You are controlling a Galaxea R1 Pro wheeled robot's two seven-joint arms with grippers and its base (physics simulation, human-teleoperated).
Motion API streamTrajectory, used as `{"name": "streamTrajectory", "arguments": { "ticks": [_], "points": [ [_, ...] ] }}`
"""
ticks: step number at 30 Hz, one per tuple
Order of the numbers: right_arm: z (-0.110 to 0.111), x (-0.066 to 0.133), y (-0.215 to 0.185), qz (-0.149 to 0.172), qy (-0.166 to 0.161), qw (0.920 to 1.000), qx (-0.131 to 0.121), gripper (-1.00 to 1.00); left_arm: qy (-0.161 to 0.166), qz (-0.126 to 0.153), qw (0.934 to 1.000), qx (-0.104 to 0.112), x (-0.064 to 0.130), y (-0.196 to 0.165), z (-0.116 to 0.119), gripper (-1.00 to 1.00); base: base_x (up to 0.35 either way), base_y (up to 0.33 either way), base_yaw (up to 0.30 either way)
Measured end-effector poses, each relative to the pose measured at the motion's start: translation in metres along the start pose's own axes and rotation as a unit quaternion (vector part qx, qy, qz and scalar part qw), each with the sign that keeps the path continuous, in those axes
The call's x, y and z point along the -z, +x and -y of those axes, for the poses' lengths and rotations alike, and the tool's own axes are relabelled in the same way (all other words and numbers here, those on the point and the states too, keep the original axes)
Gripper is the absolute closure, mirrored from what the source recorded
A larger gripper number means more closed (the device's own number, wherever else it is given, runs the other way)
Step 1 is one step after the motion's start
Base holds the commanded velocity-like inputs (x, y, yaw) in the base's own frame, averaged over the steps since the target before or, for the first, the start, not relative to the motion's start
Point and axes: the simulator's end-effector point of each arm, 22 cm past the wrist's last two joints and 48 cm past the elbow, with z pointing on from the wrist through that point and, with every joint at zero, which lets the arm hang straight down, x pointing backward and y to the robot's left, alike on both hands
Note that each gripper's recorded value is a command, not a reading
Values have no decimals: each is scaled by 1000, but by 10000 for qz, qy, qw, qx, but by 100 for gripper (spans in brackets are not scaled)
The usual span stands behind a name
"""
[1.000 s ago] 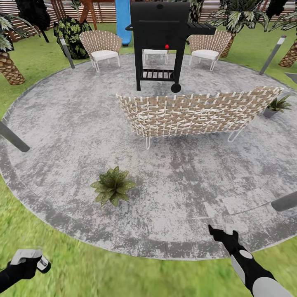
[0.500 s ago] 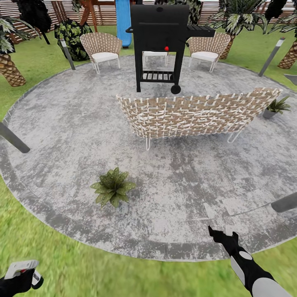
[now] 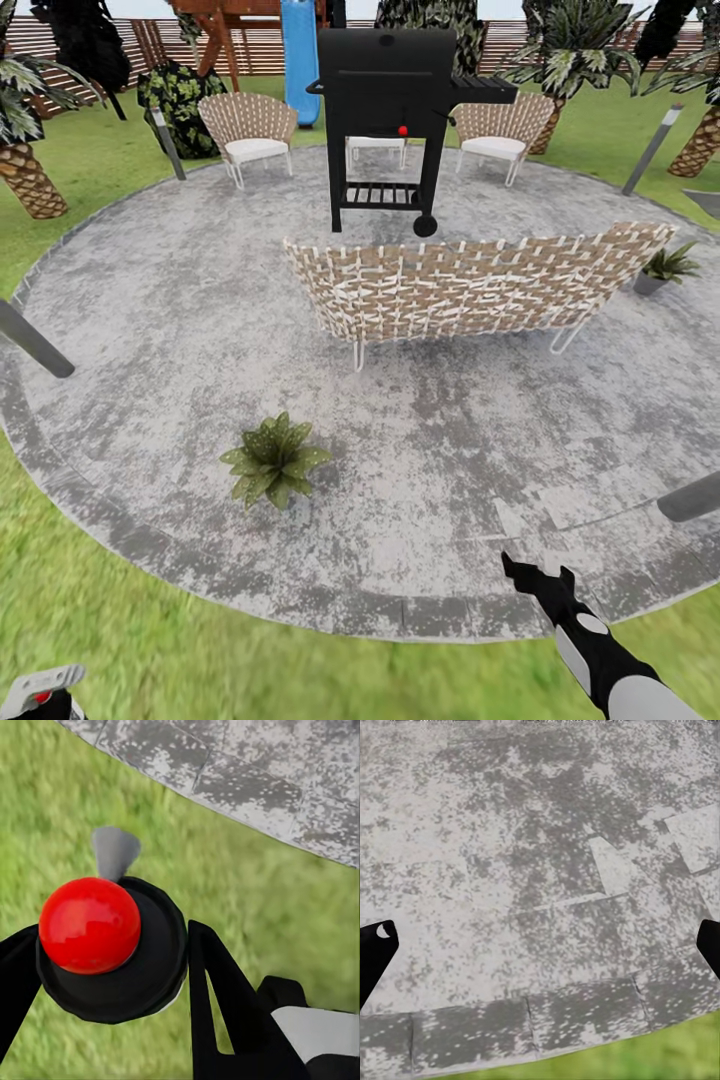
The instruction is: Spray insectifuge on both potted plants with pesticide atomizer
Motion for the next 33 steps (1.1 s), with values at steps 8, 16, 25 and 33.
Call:
{"name": "streamTrajectory", "arguments": {
  "ticks": [8,16,25,33],
  "points": [
    [-1,1,-7,65,-8,10000,-15,-100,155,-60,9998,104,-4,9,12,100,0,0,0],
    [-2,3,-14,122,-26,9999,-13,-100,349,-144,9991,206,-9,19,26,100,0,0,0],
    [-3,5,-21,184,-31,9998,-26,-100,379,-88,9990,219,-8,15,28,100,0,0,0],
    [-5,9,-12,69,-49,9999,-59,-100,394,-25,9990,225,-6,10,29,100,0,0,0]
  ]
}}
